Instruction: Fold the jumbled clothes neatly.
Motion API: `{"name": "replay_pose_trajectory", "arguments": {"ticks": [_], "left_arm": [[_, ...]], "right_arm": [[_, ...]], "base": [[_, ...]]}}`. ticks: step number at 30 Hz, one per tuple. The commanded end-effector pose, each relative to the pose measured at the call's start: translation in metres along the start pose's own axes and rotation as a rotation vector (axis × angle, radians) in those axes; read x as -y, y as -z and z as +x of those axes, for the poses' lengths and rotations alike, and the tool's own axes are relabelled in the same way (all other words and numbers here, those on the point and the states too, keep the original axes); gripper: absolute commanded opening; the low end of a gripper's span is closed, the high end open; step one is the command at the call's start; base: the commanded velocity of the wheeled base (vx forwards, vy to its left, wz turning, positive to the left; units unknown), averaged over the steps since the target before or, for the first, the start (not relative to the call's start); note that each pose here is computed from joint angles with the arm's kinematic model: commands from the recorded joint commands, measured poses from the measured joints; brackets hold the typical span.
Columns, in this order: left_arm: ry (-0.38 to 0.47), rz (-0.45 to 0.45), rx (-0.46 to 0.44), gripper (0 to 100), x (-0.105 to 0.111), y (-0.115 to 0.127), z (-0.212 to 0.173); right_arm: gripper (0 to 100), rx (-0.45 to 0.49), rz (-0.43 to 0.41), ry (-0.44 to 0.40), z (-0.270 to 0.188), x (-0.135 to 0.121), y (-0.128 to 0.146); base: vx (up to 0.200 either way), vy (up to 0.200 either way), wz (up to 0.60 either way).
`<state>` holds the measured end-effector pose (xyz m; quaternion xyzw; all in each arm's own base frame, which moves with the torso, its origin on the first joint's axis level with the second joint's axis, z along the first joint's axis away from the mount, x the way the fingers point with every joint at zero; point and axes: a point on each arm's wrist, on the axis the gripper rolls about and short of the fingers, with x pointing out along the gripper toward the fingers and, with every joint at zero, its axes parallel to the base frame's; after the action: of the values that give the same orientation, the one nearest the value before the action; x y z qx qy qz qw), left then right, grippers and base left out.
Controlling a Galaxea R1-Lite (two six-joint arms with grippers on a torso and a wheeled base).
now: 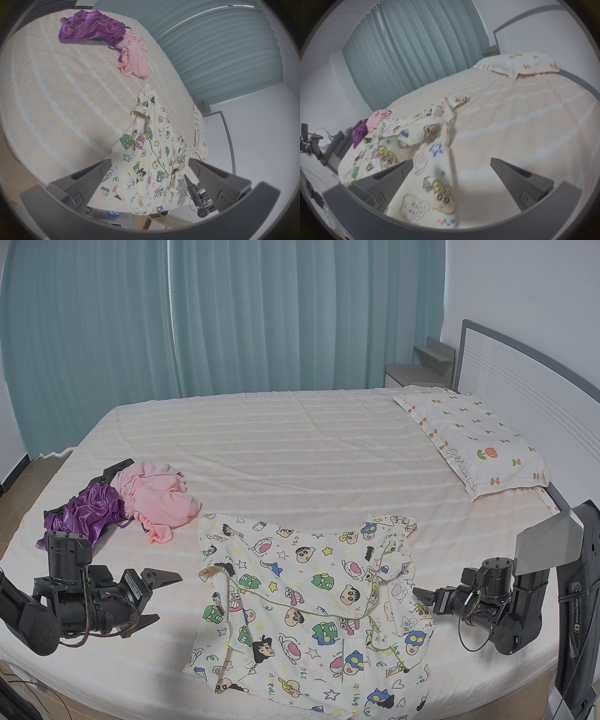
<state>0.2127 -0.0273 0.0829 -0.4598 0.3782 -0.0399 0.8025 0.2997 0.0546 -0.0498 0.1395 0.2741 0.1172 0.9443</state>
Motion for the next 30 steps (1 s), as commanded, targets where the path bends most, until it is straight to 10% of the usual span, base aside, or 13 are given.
{"name": "replay_pose_trajectory", "arguments": {"ticks": [1,27,28,30], "left_arm": [[0.023,-0.028,0.01,100,0.002,0.005,-0.011],[0.02,-0.07,0.007,100,0.001,0.005,-0.01],[0.019,-0.07,0.006,100,0.001,0.005,-0.01],[0.017,-0.072,0.007,100,0.0,0.004,-0.01]], "right_arm": [[100,-0.01,0.019,-0.07,-0.006,-0.003,-0.002],[100,-0.152,0.054,-0.181,0.03,0.008,0.002],[0,-0.152,0.057,-0.181,0.03,0.008,0.002],[0,-0.151,0.063,-0.177,0.029,0.009,0.001]], "base": [[0.0,0.0,0.0],[0.0,0.0,0.0],[0.0,0.0,0.0],[0.0,0.0,0.0]]}}
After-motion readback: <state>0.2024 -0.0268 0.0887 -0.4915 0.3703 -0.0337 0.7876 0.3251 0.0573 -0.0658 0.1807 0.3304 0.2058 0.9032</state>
